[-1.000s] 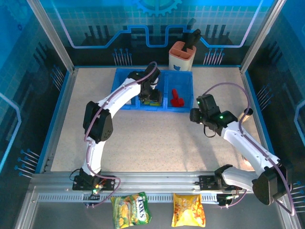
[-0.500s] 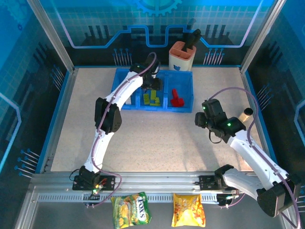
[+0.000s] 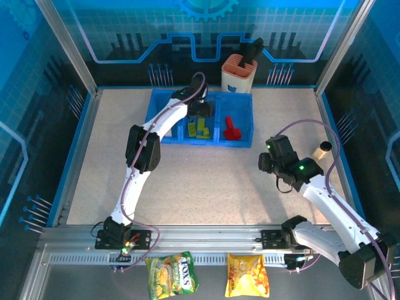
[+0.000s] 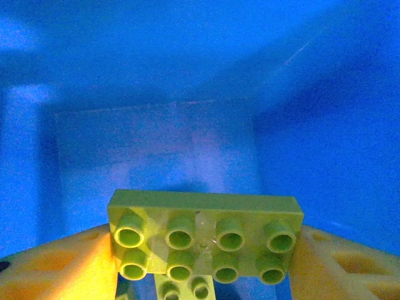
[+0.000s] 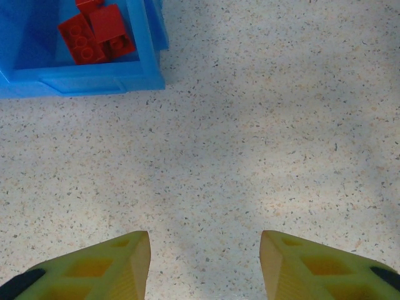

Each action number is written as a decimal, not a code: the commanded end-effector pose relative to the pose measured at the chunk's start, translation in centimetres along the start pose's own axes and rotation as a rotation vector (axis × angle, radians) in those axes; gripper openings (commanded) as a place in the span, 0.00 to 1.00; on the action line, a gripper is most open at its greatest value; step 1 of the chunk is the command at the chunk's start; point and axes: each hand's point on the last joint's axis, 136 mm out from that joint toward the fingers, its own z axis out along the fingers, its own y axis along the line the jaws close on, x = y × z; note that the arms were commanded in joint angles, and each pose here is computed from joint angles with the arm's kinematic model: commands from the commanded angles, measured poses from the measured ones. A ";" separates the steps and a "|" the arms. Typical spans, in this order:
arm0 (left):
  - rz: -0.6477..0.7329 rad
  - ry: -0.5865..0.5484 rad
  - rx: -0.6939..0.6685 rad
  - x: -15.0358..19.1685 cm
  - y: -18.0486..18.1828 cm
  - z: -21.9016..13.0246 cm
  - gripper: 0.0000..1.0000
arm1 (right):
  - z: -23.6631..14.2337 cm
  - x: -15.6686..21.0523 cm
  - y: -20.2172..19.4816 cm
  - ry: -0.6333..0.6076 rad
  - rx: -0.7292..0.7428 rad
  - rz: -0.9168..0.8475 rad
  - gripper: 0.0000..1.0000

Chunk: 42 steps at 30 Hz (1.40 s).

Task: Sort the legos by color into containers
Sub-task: Place the lego in the container, then reset both arms

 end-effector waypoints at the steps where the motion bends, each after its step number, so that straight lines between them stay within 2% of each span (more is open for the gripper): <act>1: -0.005 -0.010 -0.016 0.4 0.5 2.0 0.67 | -0.2 0.5 -0.9 0.007 0.030 0.022 0.51; 7: -0.016 -0.007 -0.010 0.4 0.4 2.1 0.71 | -0.4 0.8 -1.3 0.001 0.032 0.028 0.51; 16: -0.007 -0.041 0.011 -1.3 -0.4 -1.0 0.78 | -0.5 0.5 -1.6 -0.014 0.054 0.007 0.57; 20: -0.005 -0.063 0.030 -2.2 -1.0 -3.6 0.78 | -0.2 0.2 -1.9 -0.030 0.076 -0.007 0.60; 27: 0.000 -0.117 0.044 -3.1 -1.2 -8.9 0.81 | 1.0 -0.6 -2.9 -0.056 0.149 -0.036 0.72; 30: 0.004 -0.140 0.031 -2.9 -0.7 -11.1 0.83 | 1.8 -1.1 -3.4 -0.059 0.171 -0.035 0.74; 34: 0.025 -0.159 0.008 -1.6 0.5 -13.8 0.87 | 2.7 -1.8 -4.3 -0.056 0.205 -0.030 0.80; 36: 0.035 -0.175 -0.019 -0.8 1.7 -15.2 0.89 | 3.1 -2.1 -5.0 -0.053 0.233 -0.028 0.95; 37: 0.037 -0.180 -0.031 -0.4 2.3 -15.8 0.91 | 3.3 -2.3 -5.1 -0.056 0.239 -0.031 0.99; 42: -0.023 -0.211 -0.124 2.3 7.6 -18.5 0.97 | 4.6 -2.9 -5.8 -0.067 0.249 -0.036 1.00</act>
